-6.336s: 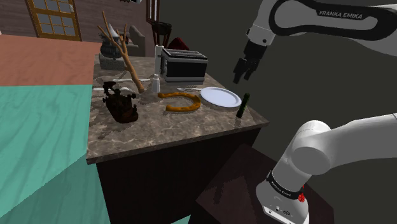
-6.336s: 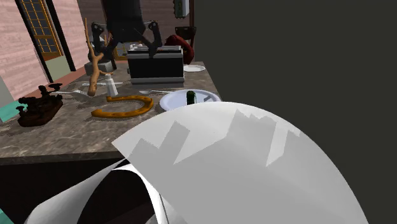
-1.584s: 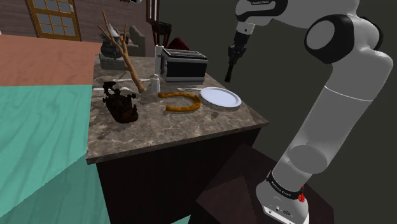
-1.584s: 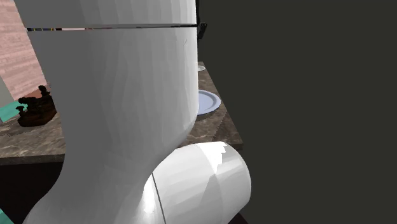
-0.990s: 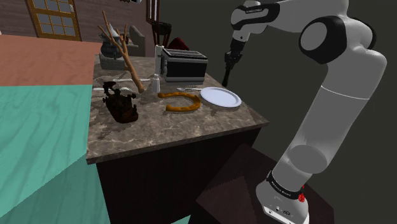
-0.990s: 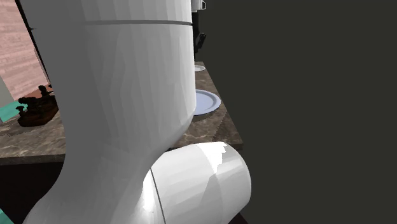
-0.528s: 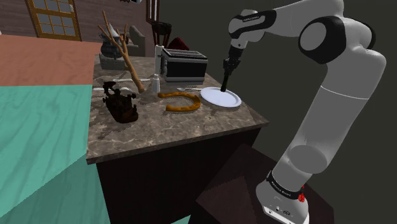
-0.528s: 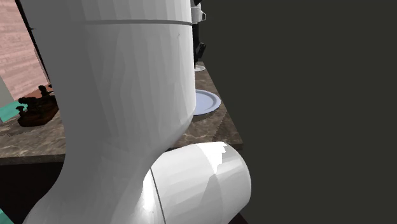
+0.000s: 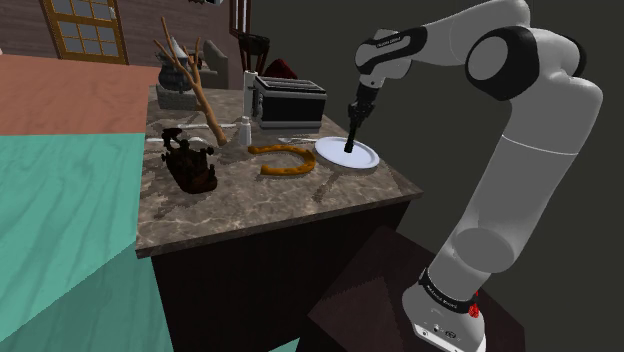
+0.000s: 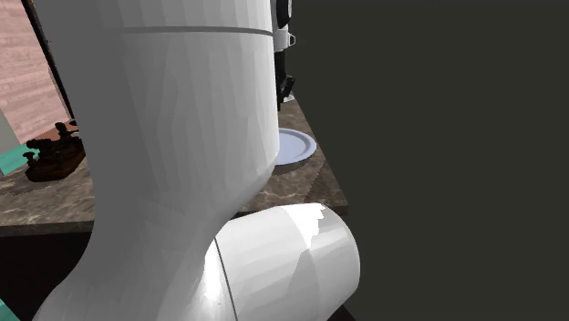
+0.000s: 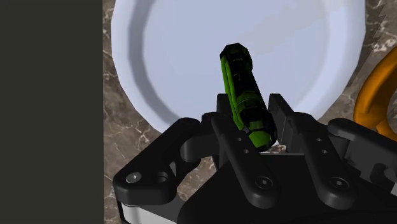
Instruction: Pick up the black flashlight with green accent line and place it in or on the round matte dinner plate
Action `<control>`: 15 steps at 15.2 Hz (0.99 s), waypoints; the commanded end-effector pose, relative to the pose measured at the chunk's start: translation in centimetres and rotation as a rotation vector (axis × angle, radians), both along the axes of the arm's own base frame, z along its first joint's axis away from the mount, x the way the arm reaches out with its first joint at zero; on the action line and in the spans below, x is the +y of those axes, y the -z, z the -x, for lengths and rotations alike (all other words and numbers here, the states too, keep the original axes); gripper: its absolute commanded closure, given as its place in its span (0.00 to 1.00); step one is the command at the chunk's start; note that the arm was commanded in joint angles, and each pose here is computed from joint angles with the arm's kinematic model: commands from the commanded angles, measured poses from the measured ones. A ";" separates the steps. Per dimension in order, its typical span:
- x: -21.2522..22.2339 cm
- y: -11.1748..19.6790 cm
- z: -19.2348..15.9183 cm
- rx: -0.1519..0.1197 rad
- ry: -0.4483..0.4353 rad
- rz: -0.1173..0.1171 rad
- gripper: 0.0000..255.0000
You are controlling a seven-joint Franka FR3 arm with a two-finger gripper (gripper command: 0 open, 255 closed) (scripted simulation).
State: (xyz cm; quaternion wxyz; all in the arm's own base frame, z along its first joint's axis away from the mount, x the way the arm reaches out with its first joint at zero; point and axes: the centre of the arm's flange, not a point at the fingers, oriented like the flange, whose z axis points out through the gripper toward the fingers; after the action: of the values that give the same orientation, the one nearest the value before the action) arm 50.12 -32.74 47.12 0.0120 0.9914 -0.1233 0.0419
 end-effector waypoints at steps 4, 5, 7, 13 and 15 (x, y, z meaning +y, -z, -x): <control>0.1 0.2 0.0 -0.001 0.000 0.000 1.00; 0.1 0.2 0.0 -0.001 0.000 0.000 1.00; 0.1 0.2 0.0 -0.001 0.000 0.000 0.00; 0.1 -1.1 0.1 -0.001 0.000 0.000 0.00; 0.2 -3.7 0.3 -0.001 0.000 0.000 0.00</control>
State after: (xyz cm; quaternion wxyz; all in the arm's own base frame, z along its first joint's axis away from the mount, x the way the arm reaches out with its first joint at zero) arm 49.73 -32.78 49.58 0.0122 0.9914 -0.1231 0.0429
